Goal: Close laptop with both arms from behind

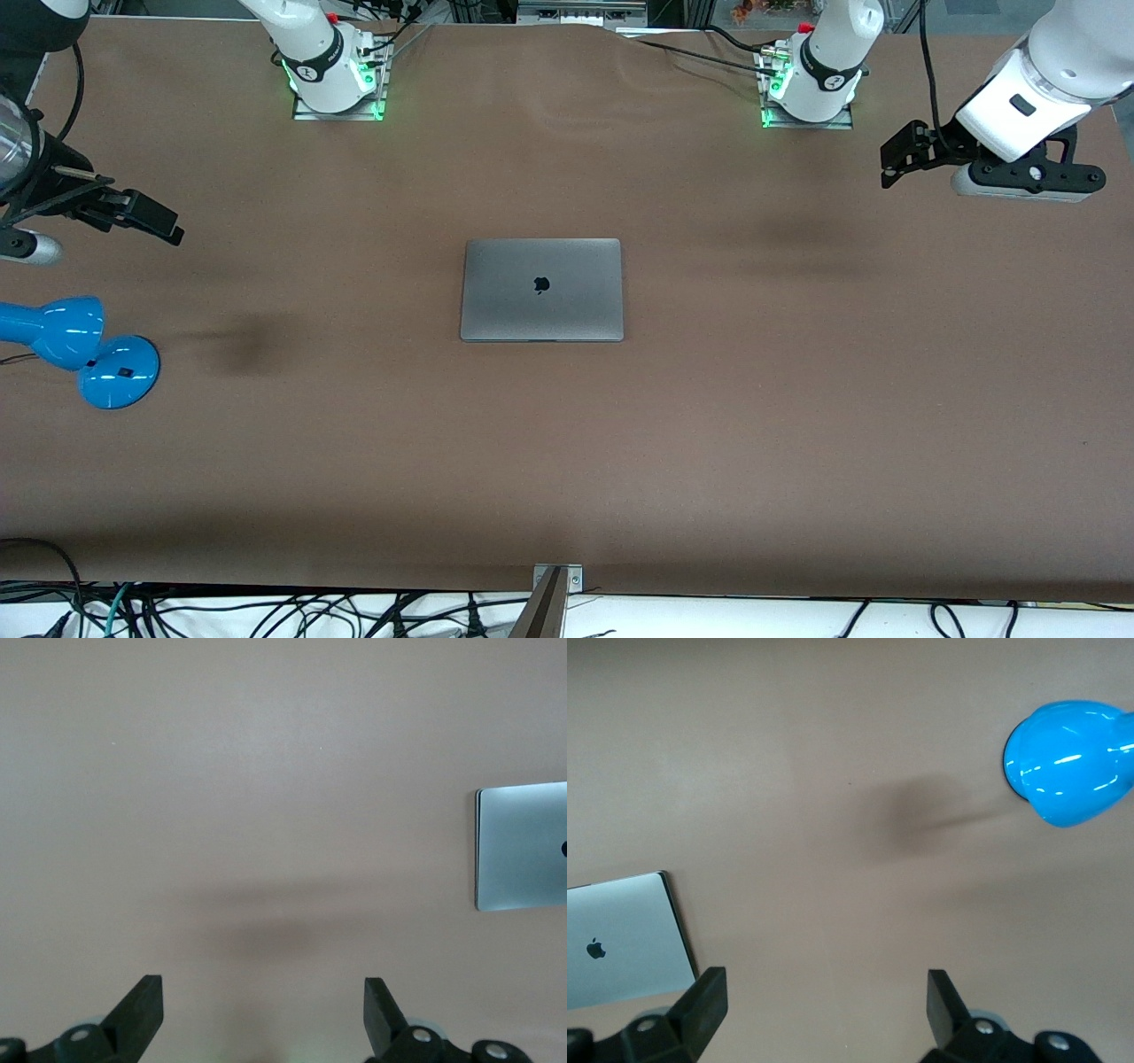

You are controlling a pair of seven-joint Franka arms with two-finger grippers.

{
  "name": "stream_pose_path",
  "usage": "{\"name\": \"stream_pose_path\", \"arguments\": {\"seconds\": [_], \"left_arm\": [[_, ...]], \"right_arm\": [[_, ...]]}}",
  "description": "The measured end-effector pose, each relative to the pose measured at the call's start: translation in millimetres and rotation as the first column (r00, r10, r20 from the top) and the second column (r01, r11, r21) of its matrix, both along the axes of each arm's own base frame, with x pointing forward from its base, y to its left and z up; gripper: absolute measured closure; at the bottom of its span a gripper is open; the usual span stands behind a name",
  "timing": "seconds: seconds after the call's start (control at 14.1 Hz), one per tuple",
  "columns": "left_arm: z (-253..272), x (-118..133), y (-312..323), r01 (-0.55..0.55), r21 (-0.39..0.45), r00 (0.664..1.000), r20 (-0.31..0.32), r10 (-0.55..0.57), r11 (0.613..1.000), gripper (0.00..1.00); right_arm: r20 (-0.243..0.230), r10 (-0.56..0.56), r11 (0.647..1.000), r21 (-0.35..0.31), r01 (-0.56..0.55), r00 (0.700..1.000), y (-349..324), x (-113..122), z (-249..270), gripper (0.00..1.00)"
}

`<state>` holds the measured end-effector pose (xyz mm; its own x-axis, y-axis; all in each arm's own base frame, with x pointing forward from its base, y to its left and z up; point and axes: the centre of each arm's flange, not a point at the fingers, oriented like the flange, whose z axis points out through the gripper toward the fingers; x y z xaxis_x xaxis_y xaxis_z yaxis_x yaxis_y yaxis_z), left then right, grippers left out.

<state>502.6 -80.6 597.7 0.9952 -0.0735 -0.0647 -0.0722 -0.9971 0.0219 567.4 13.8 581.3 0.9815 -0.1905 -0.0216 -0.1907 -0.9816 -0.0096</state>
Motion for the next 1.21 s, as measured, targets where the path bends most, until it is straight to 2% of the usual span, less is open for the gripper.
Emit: {"name": "stream_pose_path", "arguments": {"seconds": [0.43, 0.57, 0.85, 1.21], "left_arm": [[-3, 2, -6, 0.020, 0.020, 1.000, 0.002, -0.020, 1.000, 0.00], [6, 12, -7, 0.032, 0.059, 0.999, 0.030, -0.034, 0.998, 0.00], [27, 36, -19, 0.044, 0.059, 0.997, 0.063, -0.048, 0.997, 0.00], [32, 42, -28, 0.013, 0.060, 0.998, 0.068, -0.017, 0.998, 0.00]], "right_arm": [[0.018, 0.000, 1.000, -0.001, 0.000, 1.000, 0, -1, 6, 0.00], [0.024, 0.001, 1.000, -0.001, -0.001, 1.000, 1, -3, 9, 0.00], [0.023, 0.007, 1.000, -0.001, -0.007, 1.000, 3, -4, 9, 0.00], [0.023, 0.008, 1.000, -0.001, -0.008, 1.000, 4, -4, 9, 0.00]]}}
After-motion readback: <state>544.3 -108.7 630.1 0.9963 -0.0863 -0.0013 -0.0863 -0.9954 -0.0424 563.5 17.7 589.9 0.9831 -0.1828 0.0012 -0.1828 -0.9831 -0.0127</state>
